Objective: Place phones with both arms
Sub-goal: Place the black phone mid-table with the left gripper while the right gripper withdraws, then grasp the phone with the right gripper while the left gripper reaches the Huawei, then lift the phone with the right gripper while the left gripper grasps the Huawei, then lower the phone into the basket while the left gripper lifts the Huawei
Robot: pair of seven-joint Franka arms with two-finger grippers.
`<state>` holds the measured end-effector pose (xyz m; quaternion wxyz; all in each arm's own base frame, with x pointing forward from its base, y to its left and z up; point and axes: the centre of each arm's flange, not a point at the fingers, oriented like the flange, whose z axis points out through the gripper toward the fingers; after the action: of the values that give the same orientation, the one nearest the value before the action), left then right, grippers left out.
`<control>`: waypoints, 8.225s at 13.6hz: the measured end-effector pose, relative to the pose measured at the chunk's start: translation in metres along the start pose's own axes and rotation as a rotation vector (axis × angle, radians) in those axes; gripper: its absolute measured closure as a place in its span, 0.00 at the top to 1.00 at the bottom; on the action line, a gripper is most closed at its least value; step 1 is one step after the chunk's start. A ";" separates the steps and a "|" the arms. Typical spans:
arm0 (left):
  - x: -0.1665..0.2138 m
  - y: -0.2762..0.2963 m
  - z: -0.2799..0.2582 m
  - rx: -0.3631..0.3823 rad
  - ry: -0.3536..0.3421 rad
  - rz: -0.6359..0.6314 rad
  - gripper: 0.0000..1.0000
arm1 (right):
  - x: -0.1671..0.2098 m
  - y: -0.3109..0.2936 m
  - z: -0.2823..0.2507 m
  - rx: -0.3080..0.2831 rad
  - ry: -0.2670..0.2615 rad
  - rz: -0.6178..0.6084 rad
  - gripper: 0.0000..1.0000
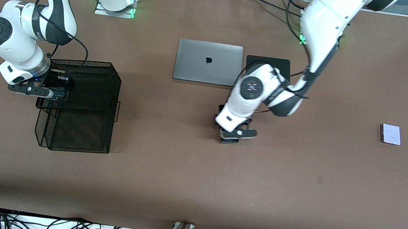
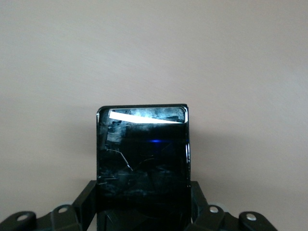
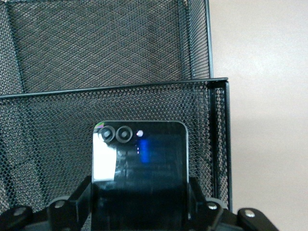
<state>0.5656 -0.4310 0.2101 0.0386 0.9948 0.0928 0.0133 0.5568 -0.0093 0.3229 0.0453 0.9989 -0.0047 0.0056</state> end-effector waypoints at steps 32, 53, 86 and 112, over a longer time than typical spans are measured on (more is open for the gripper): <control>0.077 -0.131 -0.057 0.206 -0.006 0.179 1.00 | 0.037 -0.297 -0.115 0.184 -0.079 0.095 1.00; 0.127 -0.644 -0.126 0.175 -0.113 0.345 1.00 | -0.028 -0.541 0.103 0.098 0.122 0.009 1.00; 0.056 -0.734 -0.009 0.084 0.020 0.187 1.00 | 0.062 -0.144 -0.098 0.046 -0.067 -0.069 0.78; 0.141 -0.445 -0.068 -0.032 -0.200 0.173 0.84 | 0.001 -0.082 -0.007 0.072 -0.091 0.007 0.83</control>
<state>0.6197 0.0362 0.2451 0.0622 0.9948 0.0021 -0.0810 0.5591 0.0727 0.3223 0.0092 0.9991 -0.0100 -0.0394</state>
